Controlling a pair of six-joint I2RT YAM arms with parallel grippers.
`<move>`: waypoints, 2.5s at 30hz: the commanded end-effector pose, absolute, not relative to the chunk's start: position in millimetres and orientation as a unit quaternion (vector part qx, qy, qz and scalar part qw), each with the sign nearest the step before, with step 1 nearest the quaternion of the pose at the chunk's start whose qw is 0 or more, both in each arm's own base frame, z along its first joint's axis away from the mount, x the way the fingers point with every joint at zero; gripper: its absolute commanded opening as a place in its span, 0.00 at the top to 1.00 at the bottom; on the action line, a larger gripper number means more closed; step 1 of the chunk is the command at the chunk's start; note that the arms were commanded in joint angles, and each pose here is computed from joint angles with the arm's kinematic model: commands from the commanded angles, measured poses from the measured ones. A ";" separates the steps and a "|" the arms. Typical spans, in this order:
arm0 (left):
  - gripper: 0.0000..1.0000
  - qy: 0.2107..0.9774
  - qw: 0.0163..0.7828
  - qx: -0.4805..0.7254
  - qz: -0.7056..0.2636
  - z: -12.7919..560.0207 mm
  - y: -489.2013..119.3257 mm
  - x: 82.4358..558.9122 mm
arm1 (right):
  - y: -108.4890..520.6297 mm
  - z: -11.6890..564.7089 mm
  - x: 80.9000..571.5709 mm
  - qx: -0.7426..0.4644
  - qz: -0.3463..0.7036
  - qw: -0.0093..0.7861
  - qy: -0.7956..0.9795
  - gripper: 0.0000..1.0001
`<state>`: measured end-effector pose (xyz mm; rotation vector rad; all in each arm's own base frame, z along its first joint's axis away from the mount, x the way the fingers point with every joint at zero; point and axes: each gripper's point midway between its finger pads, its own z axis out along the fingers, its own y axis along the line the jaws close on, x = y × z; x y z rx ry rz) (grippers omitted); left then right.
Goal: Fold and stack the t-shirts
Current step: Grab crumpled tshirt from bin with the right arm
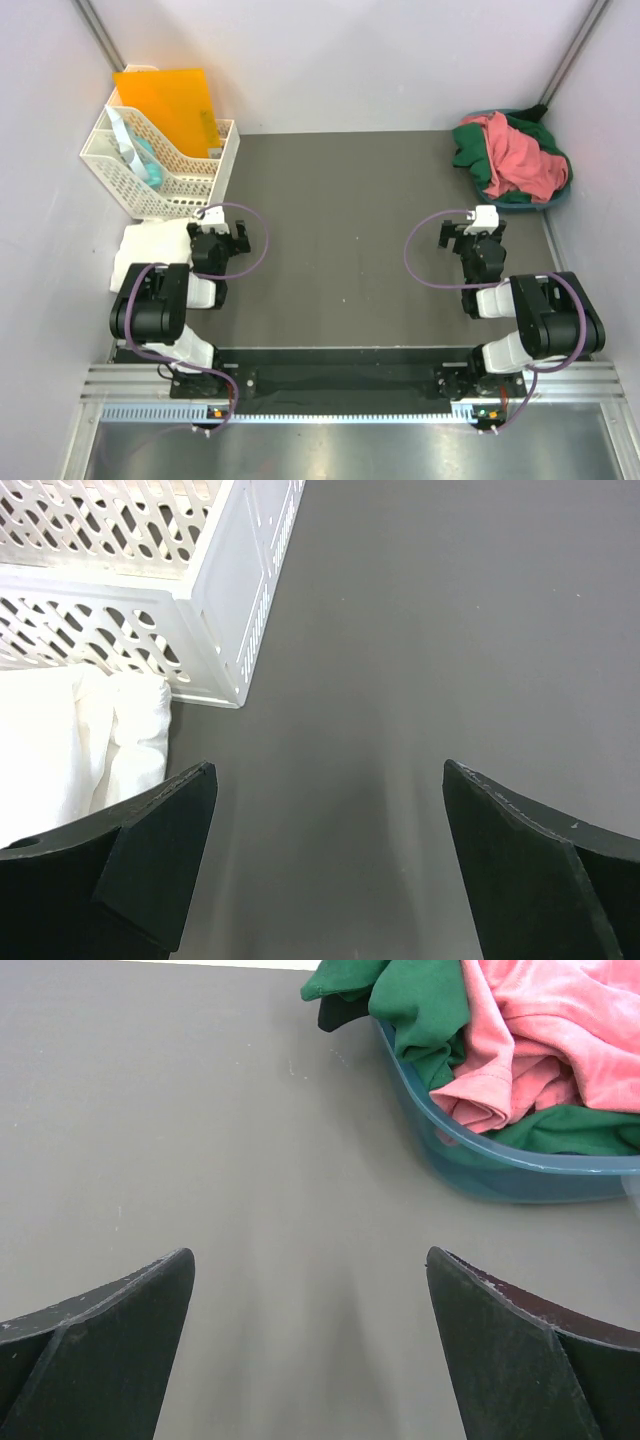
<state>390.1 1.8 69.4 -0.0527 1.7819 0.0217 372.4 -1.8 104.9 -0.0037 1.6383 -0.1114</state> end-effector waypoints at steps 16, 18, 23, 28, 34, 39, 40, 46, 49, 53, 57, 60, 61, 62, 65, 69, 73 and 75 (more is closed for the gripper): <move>0.01 0.778 0.627 0.019 -0.026 99.3 -16.7 400.5 | -5.4 144.3 378.5 0.007 -0.047 0.704 0.709 0.00; 0.01 0.766 0.642 0.016 -0.022 132.3 -15.1 413.0 | -2.1 169.4 380.7 0.000 -0.041 0.716 0.697 0.00; 0.01 0.743 0.652 0.153 -0.002 200.1 -31.4 415.4 | 28.7 229.5 389.7 -0.156 -0.034 0.683 0.713 0.00; 0.01 0.787 0.553 0.273 0.020 253.8 -34.2 410.7 | 28.2 294.1 394.1 -0.332 -0.095 0.567 0.748 0.00; 0.01 0.793 0.523 0.288 0.123 298.9 0.1 403.1 | -15.3 338.0 405.0 -0.321 -0.201 0.506 0.775 0.00; 0.01 0.814 0.452 0.333 0.145 290.2 1.9 398.7 | -30.4 317.4 423.3 -0.320 -0.211 0.438 0.813 0.00; 0.01 0.823 0.438 0.321 0.164 288.7 8.1 402.2 | -34.4 308.4 438.5 -0.320 -0.199 0.424 0.824 0.00; 0.01 0.856 0.388 0.303 0.157 286.5 8.3 422.8 | -69.2 269.2 496.2 -0.216 -0.113 0.385 0.890 0.00; 0.01 0.843 0.413 0.305 0.159 295.1 3.8 425.3 | -87.3 257.6 515.6 -0.168 -0.080 0.380 0.906 0.06; 0.01 0.831 0.425 0.314 0.175 296.6 1.4 422.6 | -98.2 235.1 524.1 -0.153 -0.050 0.372 0.914 0.07; 0.00 0.834 0.414 0.318 0.179 288.1 -0.4 416.8 | -92.4 214.5 523.2 -0.153 -0.022 0.357 0.921 0.19; 0.00 0.833 0.418 0.317 0.177 286.6 -2.4 412.7 | -90.9 196.5 522.0 -0.161 -0.002 0.340 0.926 0.25; 0.00 0.832 0.419 0.316 0.176 287.6 -2.8 410.6 | -93.2 191.8 522.9 -0.161 0.001 0.338 0.927 0.29; 0.00 0.833 0.418 0.316 0.176 286.0 -3.0 409.2 | -94.5 189.3 524.1 -0.163 0.002 0.337 0.927 0.31; 0.00 0.837 0.411 0.318 0.173 283.0 -3.1 403.7 | -104.8 177.8 528.3 -0.156 -0.005 0.332 0.930 0.34; 0.00 0.835 0.404 0.325 0.182 280.8 0.1 398.5 | -122.4 172.8 540.6 -0.138 -0.024 0.343 0.929 0.35; 0.00 0.835 0.403 0.327 0.184 283.4 -1.3 395.5 | -138.4 180.5 558.1 -0.114 -0.053 0.366 0.922 0.39; 0.00 0.835 0.400 0.329 0.187 283.7 -1.1 393.9 | -143.1 188.1 561.5 -0.110 -0.062 0.377 0.918 0.42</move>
